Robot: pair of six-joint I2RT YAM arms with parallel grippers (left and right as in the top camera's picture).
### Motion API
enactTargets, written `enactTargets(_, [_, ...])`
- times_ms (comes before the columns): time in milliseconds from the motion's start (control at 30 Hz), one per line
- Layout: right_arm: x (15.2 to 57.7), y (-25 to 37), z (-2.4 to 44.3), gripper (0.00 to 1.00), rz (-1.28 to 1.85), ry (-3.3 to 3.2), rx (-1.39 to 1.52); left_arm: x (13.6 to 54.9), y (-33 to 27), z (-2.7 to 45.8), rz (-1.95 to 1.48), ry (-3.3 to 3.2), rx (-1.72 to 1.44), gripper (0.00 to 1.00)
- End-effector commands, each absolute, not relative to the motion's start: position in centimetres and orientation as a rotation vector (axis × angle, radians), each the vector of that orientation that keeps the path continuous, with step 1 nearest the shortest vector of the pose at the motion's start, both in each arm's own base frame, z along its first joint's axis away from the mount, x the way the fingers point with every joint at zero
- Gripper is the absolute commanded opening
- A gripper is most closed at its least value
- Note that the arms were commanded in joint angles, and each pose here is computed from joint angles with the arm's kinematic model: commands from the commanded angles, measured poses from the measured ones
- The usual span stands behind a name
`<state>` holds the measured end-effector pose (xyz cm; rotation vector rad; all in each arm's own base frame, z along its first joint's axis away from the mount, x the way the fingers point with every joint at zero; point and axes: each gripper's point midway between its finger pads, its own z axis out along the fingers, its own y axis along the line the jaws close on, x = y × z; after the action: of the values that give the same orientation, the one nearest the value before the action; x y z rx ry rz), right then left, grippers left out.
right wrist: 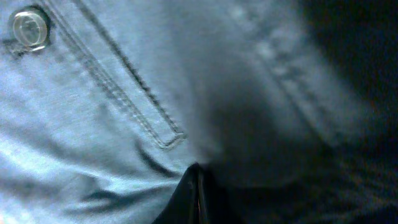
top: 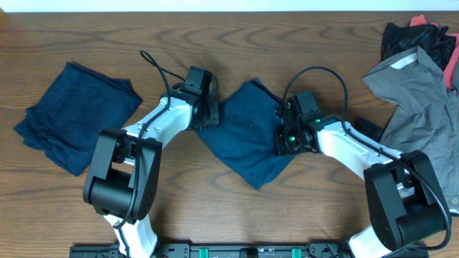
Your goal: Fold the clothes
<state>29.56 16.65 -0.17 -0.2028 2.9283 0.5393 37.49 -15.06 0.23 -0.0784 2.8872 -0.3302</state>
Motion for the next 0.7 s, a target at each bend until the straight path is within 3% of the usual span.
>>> enactTargets(0, [30.6, 10.9, -2.3, 0.07, 0.097, 2.923, -0.098, 33.6, -15.1, -2.5, -0.365, 3.068, -0.128, 0.36])
enactTargets(200, [36.4, 7.9, -0.1, 0.31, -0.013, 2.716, -0.009, 27.8, -18.9, -0.3, -0.827, 3.284, -0.291, 0.33])
enactTargets(367, [39.1, 10.1, 4.6, 0.43, 0.170, 2.660, -0.097, 28.6, -20.2, 3.2, -0.983, 3.170, -0.176, 0.37])
enactTargets(467, [39.2, 11.1, 7.4, 0.45, 0.233, 2.652, -0.115, 31.4, -19.8, 5.7, -0.921, 3.000, -0.101, 0.56])
enactTargets(500, [39.0, 11.3, 8.4, 0.46, 0.249, 2.650, -0.123, 32.5, -19.6, 6.7, -0.894, 2.939, -0.084, 0.81])
enactTargets(533, [38.8, 11.4, 9.1, 0.46, 0.256, 2.648, -0.127, 33.5, -19.3, 7.6, -0.866, 2.878, -0.072, 0.98])
enactTargets(667, [37.7, 11.8, 10.3, 0.48, 0.264, 2.648, -0.145, 36.8, -19.4, 10.1, -0.826, 2.697, -0.021, 0.98])
